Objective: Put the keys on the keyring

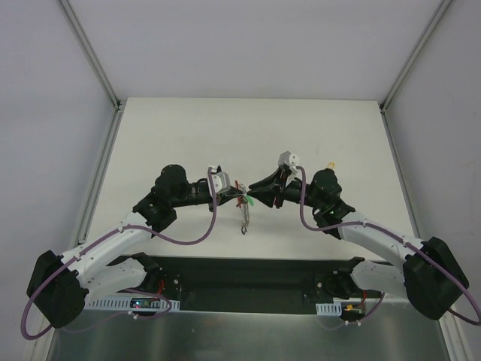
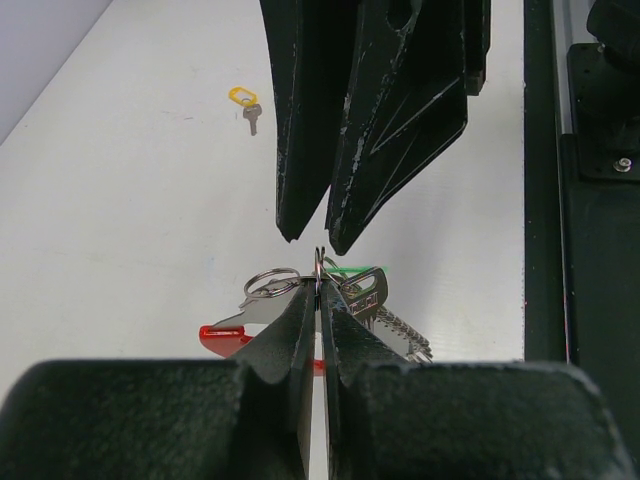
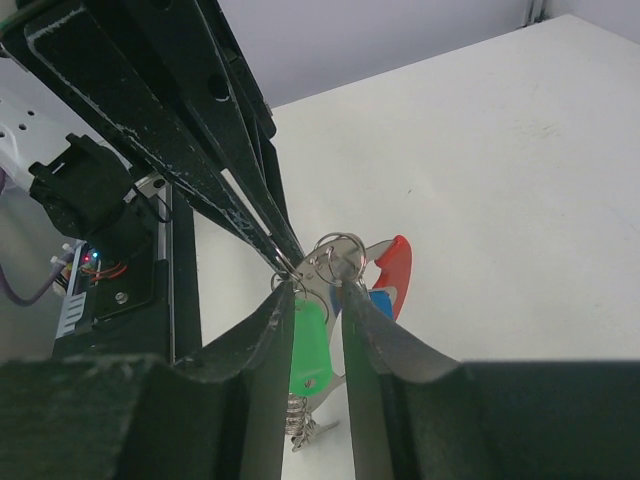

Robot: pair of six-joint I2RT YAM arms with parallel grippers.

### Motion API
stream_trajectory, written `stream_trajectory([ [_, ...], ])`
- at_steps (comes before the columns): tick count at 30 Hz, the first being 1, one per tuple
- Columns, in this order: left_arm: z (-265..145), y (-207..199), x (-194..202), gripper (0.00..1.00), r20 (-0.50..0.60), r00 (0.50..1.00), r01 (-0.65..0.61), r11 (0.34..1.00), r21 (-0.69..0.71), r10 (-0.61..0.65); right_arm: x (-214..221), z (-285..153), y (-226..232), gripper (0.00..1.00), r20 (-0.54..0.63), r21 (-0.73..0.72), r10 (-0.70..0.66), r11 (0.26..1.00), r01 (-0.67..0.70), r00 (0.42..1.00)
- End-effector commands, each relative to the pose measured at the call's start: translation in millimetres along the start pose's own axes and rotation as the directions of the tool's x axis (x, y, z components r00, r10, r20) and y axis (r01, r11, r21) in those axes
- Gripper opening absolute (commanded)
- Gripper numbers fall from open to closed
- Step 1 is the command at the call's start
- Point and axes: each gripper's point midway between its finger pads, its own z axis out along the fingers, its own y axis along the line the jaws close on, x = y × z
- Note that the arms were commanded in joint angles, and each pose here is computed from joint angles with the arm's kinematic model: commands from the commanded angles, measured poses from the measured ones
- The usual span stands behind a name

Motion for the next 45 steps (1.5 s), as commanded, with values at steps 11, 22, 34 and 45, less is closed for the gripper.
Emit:
stream_trajectory([
  [11, -2, 3, -28, 0.00, 0.117, 0.992, -0.033, 0.999, -0.044, 0.038, -16, 10, 5, 0.20, 0.061, -0.069, -0.010, 0.998, 0.014, 0.998],
  [22, 0, 5, -27, 0.00, 0.128, 0.992, -0.016, 0.999, -0.050, 0.023, -23, 13, 13, 0.19, 0.094, -0.121, -0.010, 0.992, 0.022, 0.995],
  [34, -4, 5, -31, 0.00, 0.170, 0.984, -0.032, 0.997, -0.076, 0.044, -21, 15, 12, 0.01, 0.090, -0.130, 0.022, 0.991, -0.010, 0.996],
  [45, -5, -7, -12, 0.09, 0.033, 0.996, -0.086, 0.996, 0.027, 0.085, -14, 7, 11, 0.02, 0.048, -0.125, -0.015, 0.992, 0.021, 0.999],
])
